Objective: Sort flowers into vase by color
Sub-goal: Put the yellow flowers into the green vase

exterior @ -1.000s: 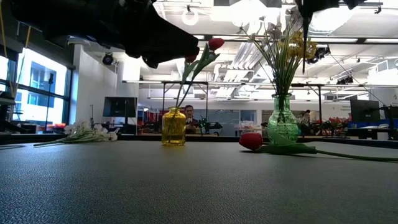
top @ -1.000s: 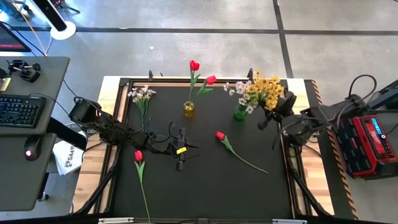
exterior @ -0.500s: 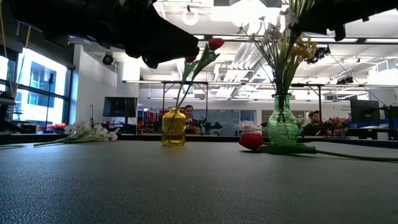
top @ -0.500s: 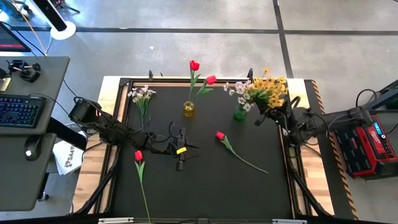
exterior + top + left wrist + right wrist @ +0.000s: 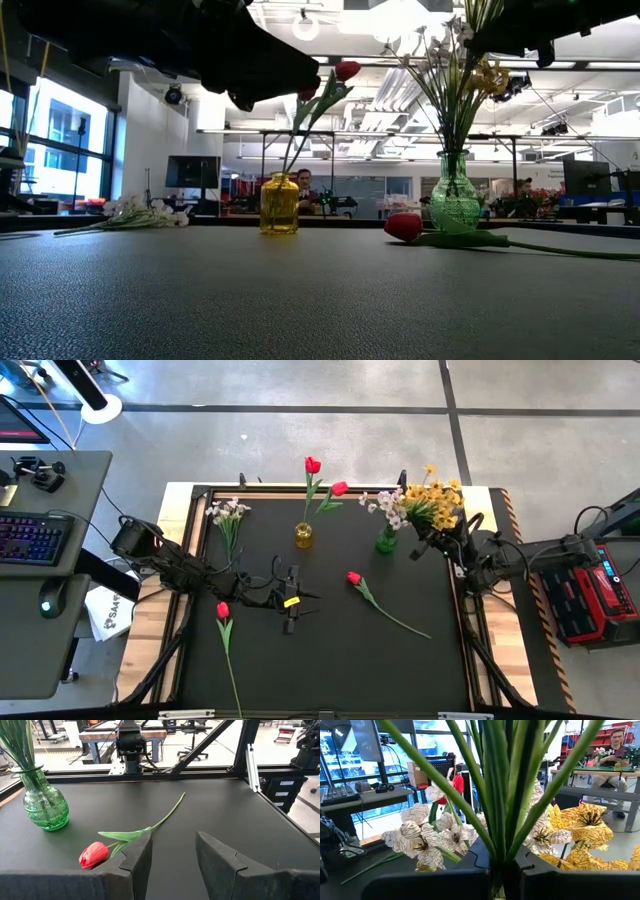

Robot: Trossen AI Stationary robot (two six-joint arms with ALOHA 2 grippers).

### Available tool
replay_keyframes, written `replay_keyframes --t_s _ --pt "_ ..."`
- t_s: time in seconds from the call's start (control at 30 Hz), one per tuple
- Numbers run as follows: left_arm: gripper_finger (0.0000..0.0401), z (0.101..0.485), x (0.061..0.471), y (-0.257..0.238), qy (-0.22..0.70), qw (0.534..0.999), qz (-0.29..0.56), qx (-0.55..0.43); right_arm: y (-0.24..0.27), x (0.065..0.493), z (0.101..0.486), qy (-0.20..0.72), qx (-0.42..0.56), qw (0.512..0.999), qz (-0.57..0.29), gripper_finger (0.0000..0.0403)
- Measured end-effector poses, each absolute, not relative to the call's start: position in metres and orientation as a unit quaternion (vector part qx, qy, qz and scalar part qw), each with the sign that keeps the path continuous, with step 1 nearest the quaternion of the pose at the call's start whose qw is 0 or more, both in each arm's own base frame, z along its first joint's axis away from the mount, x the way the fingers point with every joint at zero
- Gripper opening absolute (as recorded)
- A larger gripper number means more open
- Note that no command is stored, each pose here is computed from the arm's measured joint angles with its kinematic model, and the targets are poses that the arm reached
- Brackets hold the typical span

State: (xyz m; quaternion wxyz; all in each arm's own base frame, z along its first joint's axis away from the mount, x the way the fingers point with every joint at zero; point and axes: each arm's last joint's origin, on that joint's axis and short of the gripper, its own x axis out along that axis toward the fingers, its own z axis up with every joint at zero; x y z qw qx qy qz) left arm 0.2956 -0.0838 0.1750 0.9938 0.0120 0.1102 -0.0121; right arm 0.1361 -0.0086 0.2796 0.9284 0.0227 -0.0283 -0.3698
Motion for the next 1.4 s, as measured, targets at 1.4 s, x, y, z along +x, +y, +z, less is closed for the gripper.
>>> replay_keyframes --t_s 1.4 --pt "0.0139 0.175 0.296 -0.084 0.110 0.994 -0.012 0.011 -0.006 0.171 0.270 0.072 -0.031 0.916 -0.394 0.0002"
